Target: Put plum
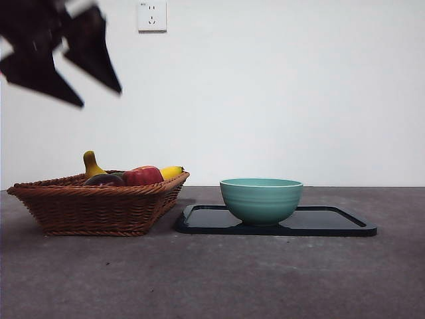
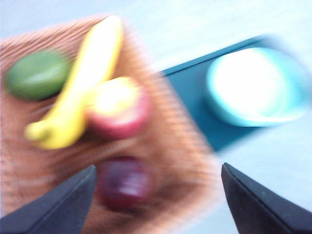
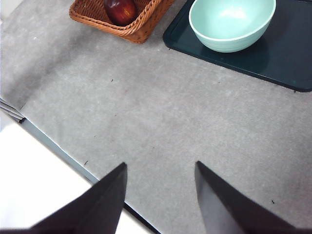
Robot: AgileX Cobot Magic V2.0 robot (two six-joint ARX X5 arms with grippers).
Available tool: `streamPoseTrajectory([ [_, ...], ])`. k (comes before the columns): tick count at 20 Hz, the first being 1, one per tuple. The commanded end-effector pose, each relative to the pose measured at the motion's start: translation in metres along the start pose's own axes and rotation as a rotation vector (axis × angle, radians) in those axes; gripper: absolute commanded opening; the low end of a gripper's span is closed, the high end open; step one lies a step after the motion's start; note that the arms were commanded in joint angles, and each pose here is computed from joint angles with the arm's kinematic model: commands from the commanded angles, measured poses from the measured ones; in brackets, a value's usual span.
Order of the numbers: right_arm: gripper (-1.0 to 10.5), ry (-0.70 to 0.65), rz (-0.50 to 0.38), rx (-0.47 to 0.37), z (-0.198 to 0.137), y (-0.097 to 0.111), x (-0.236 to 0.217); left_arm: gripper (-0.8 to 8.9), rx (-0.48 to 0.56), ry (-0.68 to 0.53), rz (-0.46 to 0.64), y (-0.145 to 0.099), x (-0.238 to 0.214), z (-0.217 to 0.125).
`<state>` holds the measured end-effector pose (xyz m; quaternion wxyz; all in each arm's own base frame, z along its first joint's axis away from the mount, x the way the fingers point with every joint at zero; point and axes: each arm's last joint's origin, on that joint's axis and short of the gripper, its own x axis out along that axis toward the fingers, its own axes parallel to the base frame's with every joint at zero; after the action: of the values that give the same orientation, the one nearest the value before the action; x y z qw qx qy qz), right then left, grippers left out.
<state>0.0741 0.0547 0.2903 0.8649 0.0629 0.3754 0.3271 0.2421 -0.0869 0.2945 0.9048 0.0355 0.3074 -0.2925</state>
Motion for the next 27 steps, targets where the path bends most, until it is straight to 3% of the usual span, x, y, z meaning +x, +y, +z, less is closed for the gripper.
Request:
streamPoseTrajectory([
  [1,2.2,-0.010,0.007,-0.004,0.002,0.001,-0.001,4.05,-0.014,-0.045,-0.125,-0.017,-0.035,0.005],
  [7,2.2,-0.011,0.007,-0.004,0.002,0.001,-0.001,4.04,-0.036,0.081,-0.283,-0.046,-0.099,-0.027],
  [14,2.2,-0.011,0.004,-0.001,0.002,0.001,0.000,4.03,-0.024,0.106,-0.287,-0.051,-0.118,-0.039],
  [19,2.5,-0.086,0.025,0.068,0.014,0.003,0.002,4.03,-0.025,0.107,-0.287,-0.051,-0.117,-0.039],
  [22,2.8,-0.091,-0.042,0.092,0.034,0.005,0.007,4.03,-0.024,0.107,-0.287,-0.051,-0.117,-0.039],
  [27,2.9,-0.061,-0.126,0.076,0.099,0.002,0.025,4.03,-0.024,0.107,-0.287,-0.051,-0.117,-0.039],
])
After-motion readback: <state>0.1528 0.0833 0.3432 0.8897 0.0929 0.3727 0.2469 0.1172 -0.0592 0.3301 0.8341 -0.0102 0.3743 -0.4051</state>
